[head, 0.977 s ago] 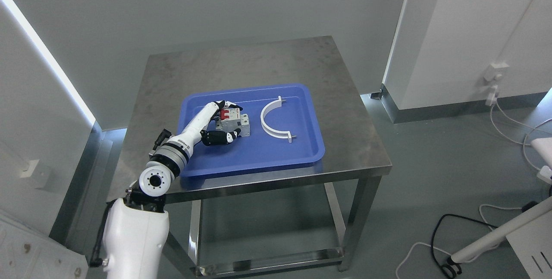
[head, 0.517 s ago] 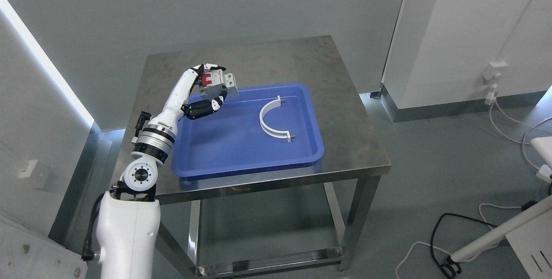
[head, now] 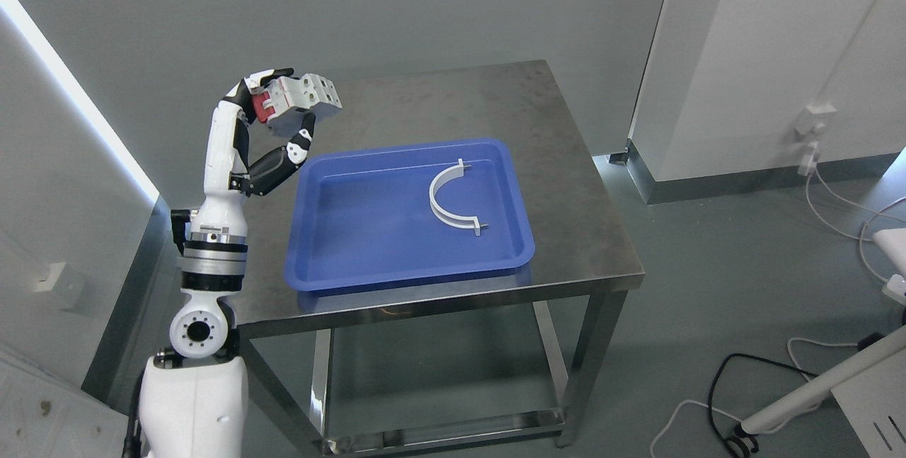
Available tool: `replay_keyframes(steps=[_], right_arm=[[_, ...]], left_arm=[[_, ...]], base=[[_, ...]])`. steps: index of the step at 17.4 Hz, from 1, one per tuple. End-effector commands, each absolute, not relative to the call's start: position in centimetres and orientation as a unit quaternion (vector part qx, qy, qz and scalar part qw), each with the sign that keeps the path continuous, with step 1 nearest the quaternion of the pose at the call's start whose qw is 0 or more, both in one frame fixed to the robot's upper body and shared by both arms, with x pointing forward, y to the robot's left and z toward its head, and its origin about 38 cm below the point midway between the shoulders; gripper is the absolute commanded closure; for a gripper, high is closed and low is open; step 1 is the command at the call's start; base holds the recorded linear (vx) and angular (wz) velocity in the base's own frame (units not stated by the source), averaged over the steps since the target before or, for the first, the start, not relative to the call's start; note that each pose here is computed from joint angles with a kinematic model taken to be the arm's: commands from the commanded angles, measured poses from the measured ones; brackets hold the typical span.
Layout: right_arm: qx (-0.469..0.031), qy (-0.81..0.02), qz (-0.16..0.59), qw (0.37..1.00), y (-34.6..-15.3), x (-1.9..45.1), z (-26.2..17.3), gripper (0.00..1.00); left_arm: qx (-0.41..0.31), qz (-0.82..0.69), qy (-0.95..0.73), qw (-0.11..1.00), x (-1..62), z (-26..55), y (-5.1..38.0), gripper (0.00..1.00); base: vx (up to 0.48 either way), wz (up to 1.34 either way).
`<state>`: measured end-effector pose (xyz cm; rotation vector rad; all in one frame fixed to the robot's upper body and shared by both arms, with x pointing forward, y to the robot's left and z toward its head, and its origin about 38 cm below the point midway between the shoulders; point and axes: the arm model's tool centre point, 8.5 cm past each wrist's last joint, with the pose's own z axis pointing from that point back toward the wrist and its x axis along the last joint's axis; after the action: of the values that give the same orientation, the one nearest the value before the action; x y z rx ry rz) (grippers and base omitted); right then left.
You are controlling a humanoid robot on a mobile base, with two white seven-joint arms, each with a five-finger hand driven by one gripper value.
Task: Place circuit breaker on shelf
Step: 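Lift the circuit breaker up out of the tray with the left hand, then hold the breaker raised in the left hand while turning to the bin shelf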
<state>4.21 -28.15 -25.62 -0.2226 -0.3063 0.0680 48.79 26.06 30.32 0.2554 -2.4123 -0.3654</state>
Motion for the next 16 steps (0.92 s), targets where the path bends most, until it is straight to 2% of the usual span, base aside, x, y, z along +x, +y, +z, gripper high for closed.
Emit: replay_keyframes(steps=[1,6,16], right_arm=[[-0.123,-0.038,0.047,0.991,-29.3,1.9,-25.9,0.00],[-0.123,-0.038,0.047,0.991,-29.3,1.9,-25.9,0.00],[-0.123,-0.038,0.047,0.991,-29.3,1.9,-25.9,0.00]], left_arm=[[0.089,-0.189,-0.937,0.281,43.3,29.2,26.8,0.83],[0.091,-0.200,-0.937,0.271,42.1,29.2,26.6,0.83],[0.090,-0.206,-0.934,0.279,41.0,27.9,26.4,0.83]], base=[[-0.007,-0.02],[-0.093,-0.02],[-0.264,-0.02]])
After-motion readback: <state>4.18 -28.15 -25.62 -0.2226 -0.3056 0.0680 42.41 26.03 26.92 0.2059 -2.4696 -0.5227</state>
